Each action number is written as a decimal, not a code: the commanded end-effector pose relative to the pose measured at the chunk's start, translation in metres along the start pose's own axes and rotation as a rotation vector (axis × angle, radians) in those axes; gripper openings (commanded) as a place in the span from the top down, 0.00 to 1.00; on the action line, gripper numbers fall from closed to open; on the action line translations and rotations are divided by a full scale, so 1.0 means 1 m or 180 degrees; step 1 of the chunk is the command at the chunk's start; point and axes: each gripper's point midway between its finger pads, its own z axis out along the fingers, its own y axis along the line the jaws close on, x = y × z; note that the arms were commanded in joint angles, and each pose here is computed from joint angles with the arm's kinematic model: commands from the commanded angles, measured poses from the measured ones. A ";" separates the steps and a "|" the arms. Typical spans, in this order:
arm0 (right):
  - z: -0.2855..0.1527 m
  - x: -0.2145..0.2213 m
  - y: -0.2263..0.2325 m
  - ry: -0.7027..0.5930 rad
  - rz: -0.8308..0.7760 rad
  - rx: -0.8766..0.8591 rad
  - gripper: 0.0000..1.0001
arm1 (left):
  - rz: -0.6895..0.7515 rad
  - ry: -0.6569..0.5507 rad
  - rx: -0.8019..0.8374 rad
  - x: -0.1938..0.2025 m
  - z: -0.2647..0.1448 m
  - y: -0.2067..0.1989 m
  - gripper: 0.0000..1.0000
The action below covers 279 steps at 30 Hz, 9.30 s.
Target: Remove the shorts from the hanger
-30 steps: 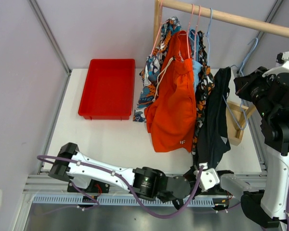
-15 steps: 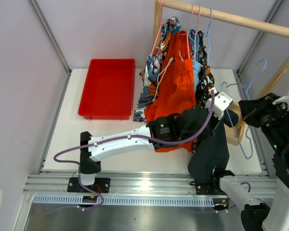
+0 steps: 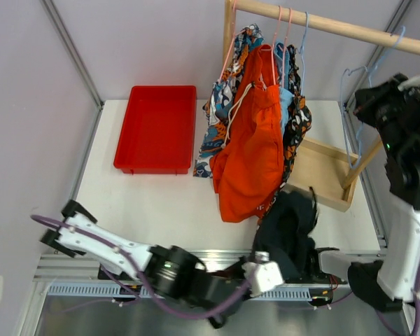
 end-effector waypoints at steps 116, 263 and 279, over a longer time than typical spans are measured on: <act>0.150 0.081 0.075 0.0317 -0.0217 -0.1048 0.85 | -0.2123 -0.0565 -0.3631 0.127 -0.213 0.418 0.01; 0.090 0.105 -0.058 0.0407 0.0075 0.0168 1.00 | -0.0376 -0.1795 -0.3809 -0.210 -0.337 0.412 1.00; 0.042 0.109 -0.045 0.0445 0.0167 -0.0100 0.01 | -0.1090 -0.1244 -0.4562 -0.087 -0.262 0.663 0.74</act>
